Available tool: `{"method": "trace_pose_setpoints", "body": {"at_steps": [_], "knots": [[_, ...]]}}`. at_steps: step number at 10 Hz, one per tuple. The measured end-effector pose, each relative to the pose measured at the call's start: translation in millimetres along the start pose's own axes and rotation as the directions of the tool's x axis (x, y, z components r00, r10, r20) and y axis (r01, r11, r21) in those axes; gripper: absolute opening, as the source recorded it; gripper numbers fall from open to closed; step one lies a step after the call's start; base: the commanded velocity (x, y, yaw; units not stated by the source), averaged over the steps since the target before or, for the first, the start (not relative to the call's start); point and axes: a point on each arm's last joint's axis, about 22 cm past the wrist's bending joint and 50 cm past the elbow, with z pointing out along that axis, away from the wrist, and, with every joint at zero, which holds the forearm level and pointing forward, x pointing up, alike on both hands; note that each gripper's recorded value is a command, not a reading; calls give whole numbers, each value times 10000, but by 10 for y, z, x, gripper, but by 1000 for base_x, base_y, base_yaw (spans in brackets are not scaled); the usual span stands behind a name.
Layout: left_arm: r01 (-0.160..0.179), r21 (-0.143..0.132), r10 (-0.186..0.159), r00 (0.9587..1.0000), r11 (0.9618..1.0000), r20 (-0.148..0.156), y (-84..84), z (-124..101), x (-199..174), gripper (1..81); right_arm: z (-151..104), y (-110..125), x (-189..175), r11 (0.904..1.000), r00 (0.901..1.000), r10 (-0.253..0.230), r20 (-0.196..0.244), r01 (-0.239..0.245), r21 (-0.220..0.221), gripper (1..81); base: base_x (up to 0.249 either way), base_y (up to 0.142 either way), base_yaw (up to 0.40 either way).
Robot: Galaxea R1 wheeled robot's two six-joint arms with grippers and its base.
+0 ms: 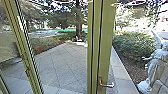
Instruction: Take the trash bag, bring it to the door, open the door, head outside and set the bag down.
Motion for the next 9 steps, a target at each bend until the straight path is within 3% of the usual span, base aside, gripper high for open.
{"method": "trace_pose_setpoints", "body": {"at_steps": [5, 9], "knots": [[-2, 0, 2, 10000, 10000, 23, 1, 0, -10, 10, 1, -4, 0, 10000, 10000, 34, 3, -34, 6, 811, 0, 0, 208], [-24, 0, 24, 10000, 10000, 46, 1, 0, -18, 10, 0, 4, 2, 10000, 10000, 12, -8, -12, -11, 811, 0, 0, 52]]}}
